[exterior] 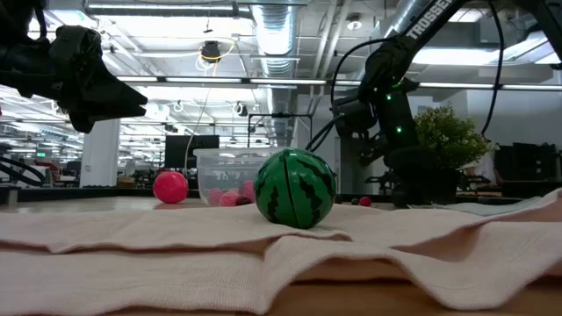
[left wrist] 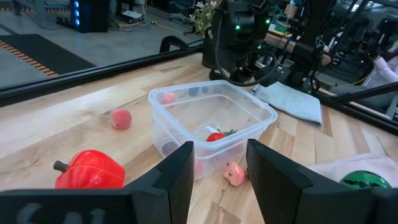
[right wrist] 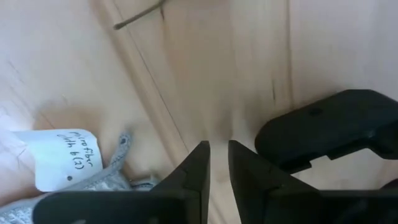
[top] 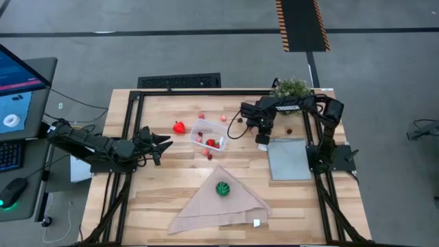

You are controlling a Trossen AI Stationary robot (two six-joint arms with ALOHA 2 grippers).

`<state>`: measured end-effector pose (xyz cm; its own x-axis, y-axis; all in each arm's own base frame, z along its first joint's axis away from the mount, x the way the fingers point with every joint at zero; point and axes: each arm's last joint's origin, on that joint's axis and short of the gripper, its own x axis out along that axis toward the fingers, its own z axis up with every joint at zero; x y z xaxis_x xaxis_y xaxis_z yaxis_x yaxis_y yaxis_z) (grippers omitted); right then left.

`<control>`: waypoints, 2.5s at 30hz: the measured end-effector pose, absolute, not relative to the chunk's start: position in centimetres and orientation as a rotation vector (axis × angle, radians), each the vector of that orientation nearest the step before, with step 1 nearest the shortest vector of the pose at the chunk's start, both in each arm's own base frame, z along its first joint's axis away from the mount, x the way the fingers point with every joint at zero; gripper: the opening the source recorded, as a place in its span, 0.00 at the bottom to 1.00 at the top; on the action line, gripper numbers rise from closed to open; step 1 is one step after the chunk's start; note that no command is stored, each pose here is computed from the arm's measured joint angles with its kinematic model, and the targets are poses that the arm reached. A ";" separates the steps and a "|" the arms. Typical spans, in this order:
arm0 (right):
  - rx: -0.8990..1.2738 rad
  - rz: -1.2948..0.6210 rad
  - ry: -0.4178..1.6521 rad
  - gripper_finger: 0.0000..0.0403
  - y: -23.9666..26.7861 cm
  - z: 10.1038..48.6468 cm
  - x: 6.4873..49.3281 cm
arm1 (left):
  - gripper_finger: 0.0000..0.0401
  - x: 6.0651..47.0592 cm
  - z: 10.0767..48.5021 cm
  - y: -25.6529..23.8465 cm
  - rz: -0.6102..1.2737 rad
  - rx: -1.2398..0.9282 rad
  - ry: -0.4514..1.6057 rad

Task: Pick and placing Produce into tupperware
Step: Put the top red cherry into the transparent bin

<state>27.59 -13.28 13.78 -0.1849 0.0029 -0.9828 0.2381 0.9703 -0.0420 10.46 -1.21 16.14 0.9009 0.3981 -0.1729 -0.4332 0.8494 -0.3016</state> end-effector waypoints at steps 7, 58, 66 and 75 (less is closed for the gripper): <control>0.145 -0.195 1.735 0.20 -12.6 14.6 28.6 | 0.35 10.4 16.1 -1.2 0.440 -0.339 0.110; 0.229 -0.271 1.428 0.45 -13.5 15.6 31.7 | 0.35 10.4 16.0 -1.2 0.442 -0.332 0.122; 0.233 -0.289 1.416 0.56 -14.0 15.6 31.6 | 0.35 10.4 15.9 -1.2 0.443 -0.328 0.129; 0.190 -0.316 1.394 0.65 -14.5 15.6 31.8 | 0.35 10.4 15.9 -1.2 0.443 -0.328 0.129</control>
<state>31.79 -14.47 15.64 0.1439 -0.1068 -0.9838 0.3286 0.9429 -0.0543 10.41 -1.20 15.90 0.8963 0.3992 -0.1930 -0.4404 0.8521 -0.2829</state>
